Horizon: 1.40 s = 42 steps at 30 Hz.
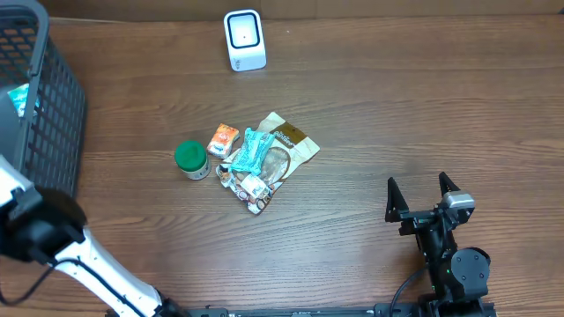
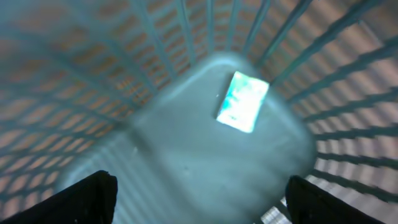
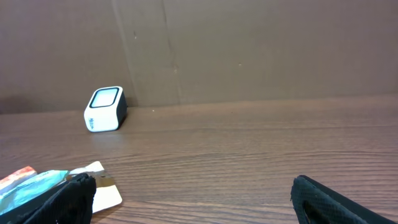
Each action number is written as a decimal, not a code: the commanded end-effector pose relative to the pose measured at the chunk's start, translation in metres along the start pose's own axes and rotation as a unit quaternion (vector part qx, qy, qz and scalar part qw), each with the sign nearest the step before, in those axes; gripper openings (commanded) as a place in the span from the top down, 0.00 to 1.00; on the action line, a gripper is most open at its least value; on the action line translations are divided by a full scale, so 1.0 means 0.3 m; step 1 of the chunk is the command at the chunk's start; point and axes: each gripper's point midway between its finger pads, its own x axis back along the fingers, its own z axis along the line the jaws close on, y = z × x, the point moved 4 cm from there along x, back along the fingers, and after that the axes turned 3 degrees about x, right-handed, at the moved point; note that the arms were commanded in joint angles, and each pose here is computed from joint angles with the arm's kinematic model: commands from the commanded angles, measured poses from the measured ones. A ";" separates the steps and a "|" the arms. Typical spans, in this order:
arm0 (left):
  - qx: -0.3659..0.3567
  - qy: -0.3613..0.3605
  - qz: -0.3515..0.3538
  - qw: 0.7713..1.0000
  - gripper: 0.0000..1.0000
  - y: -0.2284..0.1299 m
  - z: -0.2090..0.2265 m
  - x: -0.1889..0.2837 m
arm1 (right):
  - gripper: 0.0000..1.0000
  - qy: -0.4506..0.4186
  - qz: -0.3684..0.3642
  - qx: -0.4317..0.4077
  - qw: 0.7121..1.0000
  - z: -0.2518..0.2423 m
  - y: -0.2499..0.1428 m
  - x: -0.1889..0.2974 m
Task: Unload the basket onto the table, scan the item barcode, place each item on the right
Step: 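Reach the left gripper into the basket and grasp the Kleenex tissue pack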
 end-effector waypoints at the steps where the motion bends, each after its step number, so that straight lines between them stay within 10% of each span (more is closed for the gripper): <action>1: -0.027 -0.001 0.019 0.999 0.11 -0.019 -0.008 -0.134 | 0.00 0.004 0.000 -0.002 1.000 0.004 -0.008 -0.001; 17: -0.071 -0.050 0.038 0.996 0.17 -0.122 -0.136 -0.566 | 0.00 0.004 0.000 -0.002 1.000 0.004 -0.009 -0.001; 42: -0.082 -0.049 0.104 0.990 0.25 -0.295 -0.153 -0.692 | 0.00 0.004 0.000 -0.002 1.000 0.004 -0.009 -0.001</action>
